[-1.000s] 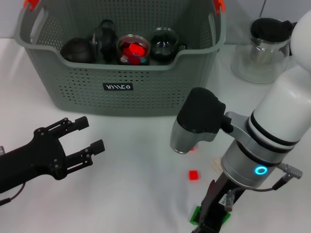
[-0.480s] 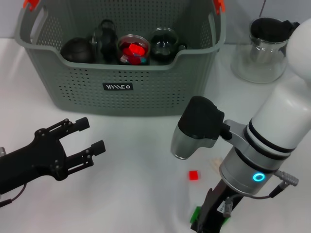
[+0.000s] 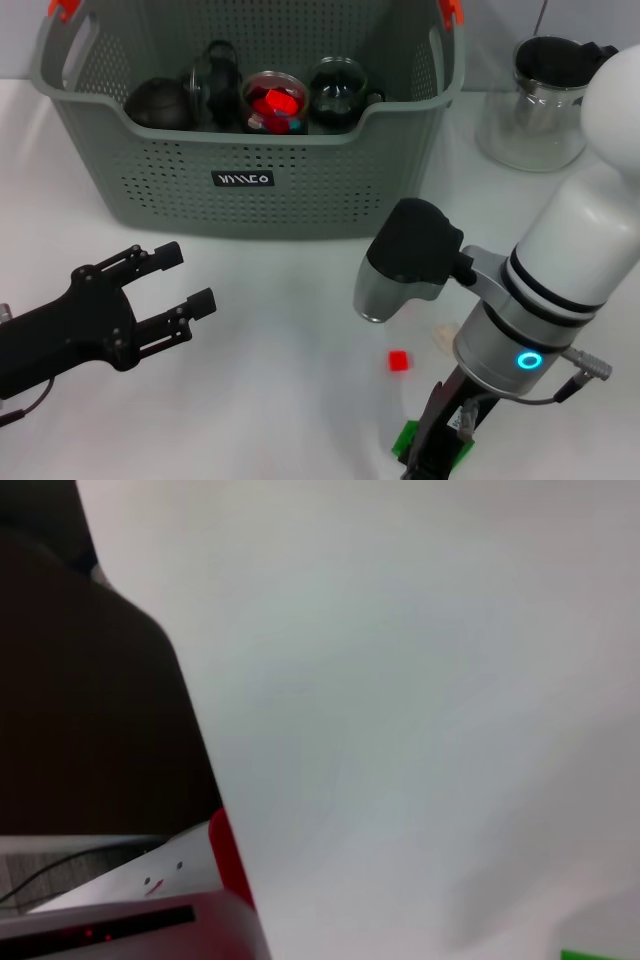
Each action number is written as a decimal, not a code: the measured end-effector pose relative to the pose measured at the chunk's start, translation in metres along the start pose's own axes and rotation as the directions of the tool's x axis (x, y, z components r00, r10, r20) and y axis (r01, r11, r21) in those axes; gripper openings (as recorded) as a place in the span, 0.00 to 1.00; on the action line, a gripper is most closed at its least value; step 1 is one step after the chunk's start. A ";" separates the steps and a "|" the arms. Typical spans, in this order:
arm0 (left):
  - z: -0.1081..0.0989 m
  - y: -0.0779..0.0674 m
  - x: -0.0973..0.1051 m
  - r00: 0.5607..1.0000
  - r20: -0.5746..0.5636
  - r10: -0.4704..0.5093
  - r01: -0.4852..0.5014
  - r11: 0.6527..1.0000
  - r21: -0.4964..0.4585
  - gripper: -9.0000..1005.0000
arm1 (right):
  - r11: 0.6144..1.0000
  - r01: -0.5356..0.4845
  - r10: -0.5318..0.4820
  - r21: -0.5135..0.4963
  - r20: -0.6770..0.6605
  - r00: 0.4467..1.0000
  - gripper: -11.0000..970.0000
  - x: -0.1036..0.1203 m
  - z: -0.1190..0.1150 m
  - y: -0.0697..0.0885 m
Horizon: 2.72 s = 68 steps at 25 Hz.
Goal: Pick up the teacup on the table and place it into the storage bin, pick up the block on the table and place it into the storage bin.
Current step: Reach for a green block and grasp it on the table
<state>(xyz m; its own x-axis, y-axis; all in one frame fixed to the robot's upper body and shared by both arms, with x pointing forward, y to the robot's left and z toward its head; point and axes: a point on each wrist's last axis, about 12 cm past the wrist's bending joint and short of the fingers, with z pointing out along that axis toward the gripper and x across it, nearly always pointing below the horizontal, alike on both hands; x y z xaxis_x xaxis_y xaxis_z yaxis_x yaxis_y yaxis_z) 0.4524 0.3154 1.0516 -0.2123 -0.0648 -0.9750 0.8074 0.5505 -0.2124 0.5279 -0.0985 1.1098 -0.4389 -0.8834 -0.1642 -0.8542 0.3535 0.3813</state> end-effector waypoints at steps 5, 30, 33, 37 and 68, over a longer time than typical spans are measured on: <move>0.000 0.000 0.000 1.000 0.000 -0.001 0.001 1.000 0.000 0.75 | 0.999 -0.025 0.025 0.024 0.005 1.000 0.51 0.001 -0.003 -0.004; 0.001 0.000 0.000 1.000 -0.001 0.000 0.000 1.000 0.002 0.75 | 0.989 -0.022 0.009 0.147 0.089 0.996 0.51 0.006 -0.037 -0.012; 0.002 0.001 -0.001 1.000 -0.001 0.003 -0.003 1.000 0.004 0.75 | 0.989 0.005 -0.017 0.148 0.082 0.996 0.51 0.008 -0.034 -0.014; 0.002 0.001 -0.001 1.000 -0.001 0.003 -0.003 1.000 0.004 0.75 | 0.988 0.015 -0.028 0.152 0.078 0.997 0.51 0.011 -0.030 -0.016; 0.000 0.005 0.003 1.000 -0.025 0.006 -0.007 0.999 -0.042 0.75 | 0.929 -0.253 0.248 0.270 0.055 0.967 0.52 -0.010 -0.022 -0.002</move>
<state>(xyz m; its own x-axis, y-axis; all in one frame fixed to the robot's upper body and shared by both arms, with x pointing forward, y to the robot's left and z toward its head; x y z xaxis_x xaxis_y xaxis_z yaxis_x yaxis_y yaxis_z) 0.4560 0.3180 1.0471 -0.2211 -0.0405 -0.9744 0.7853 0.5850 -0.2025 0.5406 -0.0971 1.1304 -0.6513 -0.7501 -0.1143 -0.7578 0.6350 0.1501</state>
